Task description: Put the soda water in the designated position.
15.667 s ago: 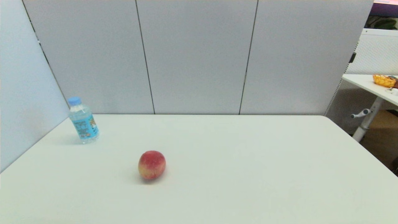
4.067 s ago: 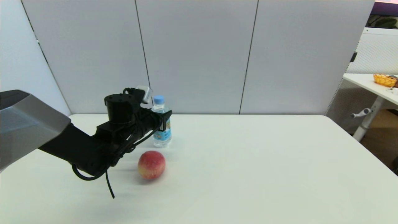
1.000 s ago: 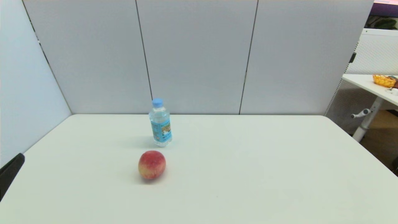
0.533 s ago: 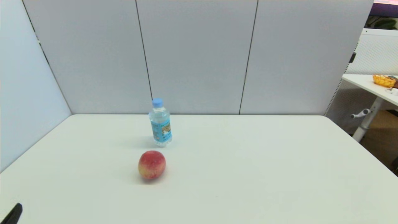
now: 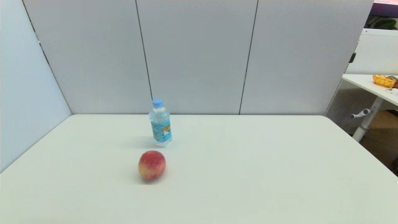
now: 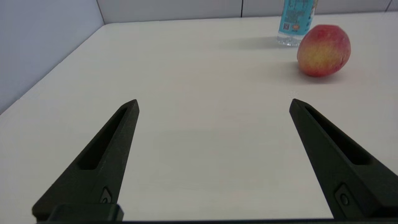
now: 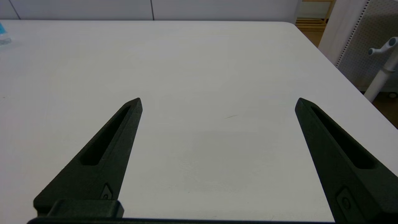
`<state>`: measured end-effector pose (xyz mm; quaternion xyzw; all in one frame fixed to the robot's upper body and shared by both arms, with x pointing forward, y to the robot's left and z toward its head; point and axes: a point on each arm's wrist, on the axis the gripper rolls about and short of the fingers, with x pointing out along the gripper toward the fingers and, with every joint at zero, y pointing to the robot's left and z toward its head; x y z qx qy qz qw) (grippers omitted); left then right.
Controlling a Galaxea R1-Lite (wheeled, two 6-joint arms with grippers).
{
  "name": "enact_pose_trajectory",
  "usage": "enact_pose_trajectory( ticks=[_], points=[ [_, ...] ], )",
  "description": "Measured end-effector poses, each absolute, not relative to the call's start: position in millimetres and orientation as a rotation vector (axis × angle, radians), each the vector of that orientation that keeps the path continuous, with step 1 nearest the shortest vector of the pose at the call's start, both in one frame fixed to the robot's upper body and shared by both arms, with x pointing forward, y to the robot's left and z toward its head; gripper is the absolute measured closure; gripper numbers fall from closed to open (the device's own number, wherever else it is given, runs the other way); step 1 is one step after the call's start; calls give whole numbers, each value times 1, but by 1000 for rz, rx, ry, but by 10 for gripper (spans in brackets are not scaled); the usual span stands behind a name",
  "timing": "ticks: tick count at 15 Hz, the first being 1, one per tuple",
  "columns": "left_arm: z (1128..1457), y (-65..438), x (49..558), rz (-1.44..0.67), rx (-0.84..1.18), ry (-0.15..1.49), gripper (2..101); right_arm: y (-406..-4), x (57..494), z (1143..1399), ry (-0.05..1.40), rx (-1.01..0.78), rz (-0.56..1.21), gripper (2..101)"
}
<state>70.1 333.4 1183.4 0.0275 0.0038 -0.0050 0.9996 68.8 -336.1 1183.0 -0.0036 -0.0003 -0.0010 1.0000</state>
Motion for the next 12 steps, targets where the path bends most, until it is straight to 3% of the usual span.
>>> enact_pose_trajectory(
  ticks=[12],
  points=[
    [1183,334,69,7,-21,-6,54,-336,69,1183,0,-7,-2,50]
  ],
)
